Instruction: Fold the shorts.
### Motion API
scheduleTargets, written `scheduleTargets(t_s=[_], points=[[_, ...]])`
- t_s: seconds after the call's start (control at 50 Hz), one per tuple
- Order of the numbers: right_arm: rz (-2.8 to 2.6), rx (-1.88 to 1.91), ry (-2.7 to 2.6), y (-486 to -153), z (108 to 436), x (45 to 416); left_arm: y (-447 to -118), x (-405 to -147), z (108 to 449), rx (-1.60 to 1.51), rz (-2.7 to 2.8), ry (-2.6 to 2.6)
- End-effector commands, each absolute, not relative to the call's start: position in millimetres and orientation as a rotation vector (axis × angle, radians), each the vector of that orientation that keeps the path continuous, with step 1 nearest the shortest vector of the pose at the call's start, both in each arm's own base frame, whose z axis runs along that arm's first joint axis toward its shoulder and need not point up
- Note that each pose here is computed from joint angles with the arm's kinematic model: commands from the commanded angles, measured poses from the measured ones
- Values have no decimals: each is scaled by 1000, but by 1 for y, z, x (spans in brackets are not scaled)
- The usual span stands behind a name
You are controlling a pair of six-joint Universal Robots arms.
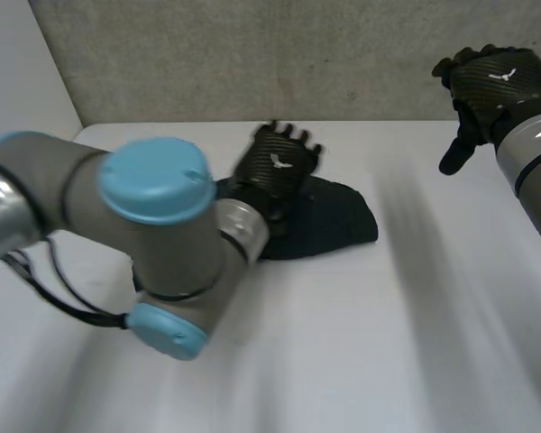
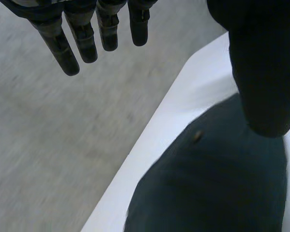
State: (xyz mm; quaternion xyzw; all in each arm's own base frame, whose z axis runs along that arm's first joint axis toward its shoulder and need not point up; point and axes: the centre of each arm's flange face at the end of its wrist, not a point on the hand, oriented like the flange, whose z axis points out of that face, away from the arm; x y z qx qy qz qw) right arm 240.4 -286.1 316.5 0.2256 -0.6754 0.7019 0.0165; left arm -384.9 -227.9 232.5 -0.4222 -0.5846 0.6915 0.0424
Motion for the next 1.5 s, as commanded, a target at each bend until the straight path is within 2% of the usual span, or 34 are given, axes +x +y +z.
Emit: scheduleTargets(t_s=[0.02,0.08,0.16,0.3,0.4,0.52,0.7,0.9,0.98,1.06,1.1,1.12,1.18,1.2,1.24,1.26,1.3,1.32,1.34,1.4,1.42,1.5], points=[[2052,995,-2147,-273,290,251,-238,-323,239,-1033,2090,-2056],[1975,1121,-2165,-269,270,254,-249,-295,228,-913,2036,-2176],[1927,1205,-2197,-275,245,260,-262,-269,211,-791,1953,-2281],[1984,1248,-2219,-304,197,277,-292,-252,194,-721,1845,-2278],[2048,1144,-2313,-327,170,286,-319,-246,167,-715,1769,-2346],[2046,1023,-2482,-348,137,293,-324,-245,150,-745,1652,-2438],[2036,1015,-2507,-365,110,301,-324,-244,142,-750,1588,-2473],[2080,1020,-2479,-371,116,305,-329,-249,150,-755,1631,-2435],[2122,1013,-2442,-372,134,305,-330,-250,156,-754,1656,-2422],[2195,1000,-2364,-368,175,302,-328,-251,178,-749,1722,-2382],[2240,997,-2323,-359,209,299,-326,-249,205,-733,1804,-2328],[2257,999,-2304,-355,222,297,-321,-246,230,-715,1882,-2272],[2359,988,-2202,-339,273,291,-312,-244,267,-695,1998,-2176],[2390,975,-2170,-335,286,288,-305,-241,293,-670,2078,-2104],[2489,932,-2059,-325,323,282,-296,-237,321,-644,2167,-2021],[2522,921,-2020,-320,335,280,-285,-233,348,-626,2250,-1930],[2579,899,-1946,-311,358,276,-273,-230,375,-604,2336,-1834],[2637,884,-1876,-299,379,273,-268,-228,388,-593,2376,-1787],[2668,873,-1840,-293,390,271,-256,-225,412,-570,2447,-1695],[2752,834,-1713,-268,428,259,-237,-221,443,-542,2527,-1575],[2764,830,-1694,-262,436,257,-223,-217,463,-526,2575,-1494],[2812,803,-1623,-229,467,244,-183,-207,503,-485,2655,-1327]])
